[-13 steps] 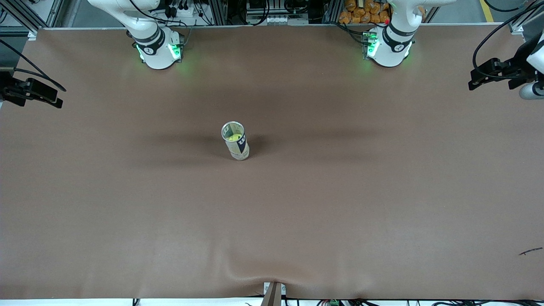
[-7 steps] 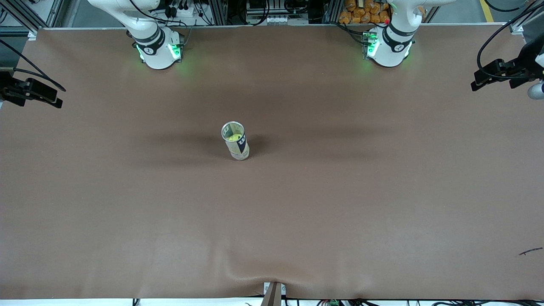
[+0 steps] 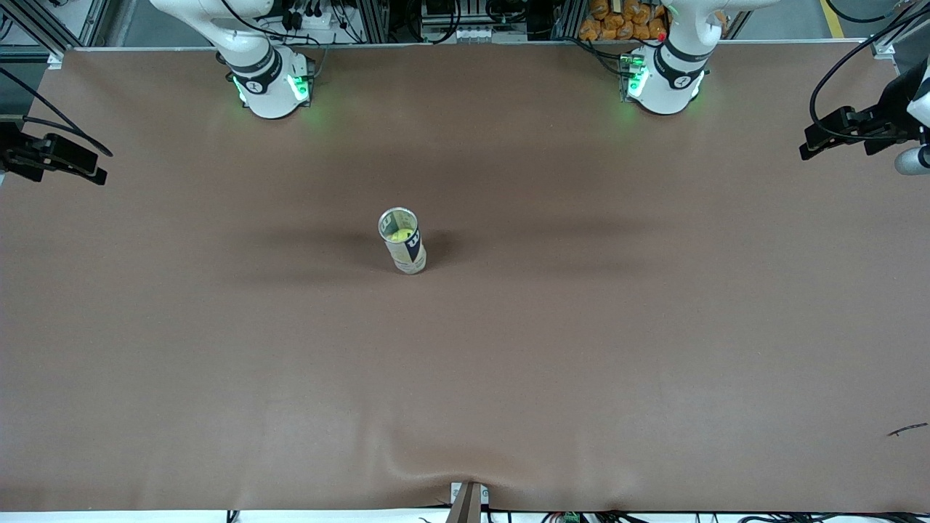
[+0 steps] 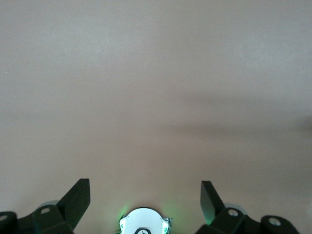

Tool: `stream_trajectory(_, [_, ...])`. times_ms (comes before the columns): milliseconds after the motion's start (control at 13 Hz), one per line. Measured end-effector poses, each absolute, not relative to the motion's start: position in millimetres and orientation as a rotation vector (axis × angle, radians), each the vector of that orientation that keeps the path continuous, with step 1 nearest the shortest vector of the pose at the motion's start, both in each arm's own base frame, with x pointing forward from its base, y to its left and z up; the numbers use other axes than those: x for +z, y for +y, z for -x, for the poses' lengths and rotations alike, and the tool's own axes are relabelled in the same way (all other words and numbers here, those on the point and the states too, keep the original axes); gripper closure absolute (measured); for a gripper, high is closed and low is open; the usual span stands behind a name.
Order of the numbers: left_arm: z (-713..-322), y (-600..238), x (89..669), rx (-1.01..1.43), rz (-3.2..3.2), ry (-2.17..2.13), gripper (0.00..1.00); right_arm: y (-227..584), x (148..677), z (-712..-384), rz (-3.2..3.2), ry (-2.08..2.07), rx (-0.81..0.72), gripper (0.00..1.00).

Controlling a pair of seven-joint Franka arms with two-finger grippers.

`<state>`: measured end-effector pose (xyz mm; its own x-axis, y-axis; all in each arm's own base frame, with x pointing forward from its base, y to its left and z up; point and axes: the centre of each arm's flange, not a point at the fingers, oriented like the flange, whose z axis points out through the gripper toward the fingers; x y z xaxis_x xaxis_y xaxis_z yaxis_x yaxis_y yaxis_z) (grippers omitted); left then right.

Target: Insert tennis ball vertically with right arm

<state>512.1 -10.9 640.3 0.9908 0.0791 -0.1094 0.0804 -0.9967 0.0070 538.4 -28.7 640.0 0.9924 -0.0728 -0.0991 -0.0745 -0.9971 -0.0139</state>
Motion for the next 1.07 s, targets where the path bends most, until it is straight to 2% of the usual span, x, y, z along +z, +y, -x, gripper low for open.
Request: stream_trajectory(1074, [-511.9,-22.3,642.4,-0.164,-3.126,0.091,0.00,-29.3,639.6,-538.3,3.118,0.117,0.156,0.00])
